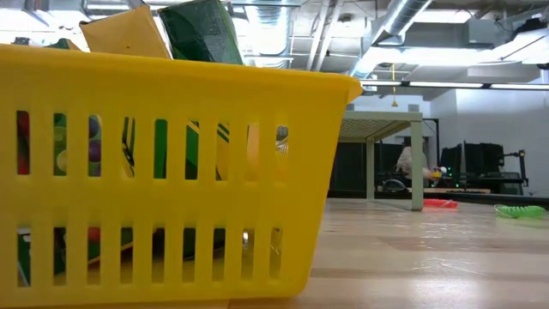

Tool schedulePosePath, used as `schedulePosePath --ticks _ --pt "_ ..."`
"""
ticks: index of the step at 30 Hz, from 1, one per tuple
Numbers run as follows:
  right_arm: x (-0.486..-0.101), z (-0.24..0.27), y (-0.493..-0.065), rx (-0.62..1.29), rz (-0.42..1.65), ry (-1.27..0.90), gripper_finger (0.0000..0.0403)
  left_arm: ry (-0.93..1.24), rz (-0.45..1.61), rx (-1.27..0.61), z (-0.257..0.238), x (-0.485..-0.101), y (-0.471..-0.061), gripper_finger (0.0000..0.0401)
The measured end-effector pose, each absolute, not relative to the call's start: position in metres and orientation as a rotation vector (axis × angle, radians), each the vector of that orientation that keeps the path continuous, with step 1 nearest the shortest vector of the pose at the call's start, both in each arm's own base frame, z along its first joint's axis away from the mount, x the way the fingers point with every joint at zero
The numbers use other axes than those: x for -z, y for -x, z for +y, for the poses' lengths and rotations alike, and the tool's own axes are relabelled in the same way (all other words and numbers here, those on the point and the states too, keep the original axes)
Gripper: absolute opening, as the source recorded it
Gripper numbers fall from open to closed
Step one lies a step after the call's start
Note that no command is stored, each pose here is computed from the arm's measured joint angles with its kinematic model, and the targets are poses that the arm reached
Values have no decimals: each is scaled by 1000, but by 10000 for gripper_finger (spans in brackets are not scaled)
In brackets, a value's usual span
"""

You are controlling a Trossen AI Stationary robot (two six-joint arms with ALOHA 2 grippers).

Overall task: Pick & Place Office Desk Supplies
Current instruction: Put the black rubber band into the red bin, then put the orange spring keychain into the black bin

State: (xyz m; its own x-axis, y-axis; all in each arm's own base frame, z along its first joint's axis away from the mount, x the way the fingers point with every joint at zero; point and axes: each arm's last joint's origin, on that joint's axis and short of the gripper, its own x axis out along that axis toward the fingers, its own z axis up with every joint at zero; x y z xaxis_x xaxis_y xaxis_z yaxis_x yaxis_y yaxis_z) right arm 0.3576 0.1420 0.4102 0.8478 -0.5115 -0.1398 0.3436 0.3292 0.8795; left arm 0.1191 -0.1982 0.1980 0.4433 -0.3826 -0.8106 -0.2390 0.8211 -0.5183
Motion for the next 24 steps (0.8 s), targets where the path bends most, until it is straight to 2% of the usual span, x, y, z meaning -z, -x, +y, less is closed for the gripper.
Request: schedulePosePath --ticks 5,16,20,24 --pt "-410 142 -358 563 -173 -1101 52 623 1078 145 -201 -198 -121 94" --pt "-409 142 -358 567 -162 -1082 52 524 1073 120 -195 -195 -120 252" --pt "-409 142 -356 570 -134 -1013 52 542 996 140 -194 -204 -120 280" --pt "-407 138 -344 616 -49 -923 52 542 882 181 -187 -221 -119 284"
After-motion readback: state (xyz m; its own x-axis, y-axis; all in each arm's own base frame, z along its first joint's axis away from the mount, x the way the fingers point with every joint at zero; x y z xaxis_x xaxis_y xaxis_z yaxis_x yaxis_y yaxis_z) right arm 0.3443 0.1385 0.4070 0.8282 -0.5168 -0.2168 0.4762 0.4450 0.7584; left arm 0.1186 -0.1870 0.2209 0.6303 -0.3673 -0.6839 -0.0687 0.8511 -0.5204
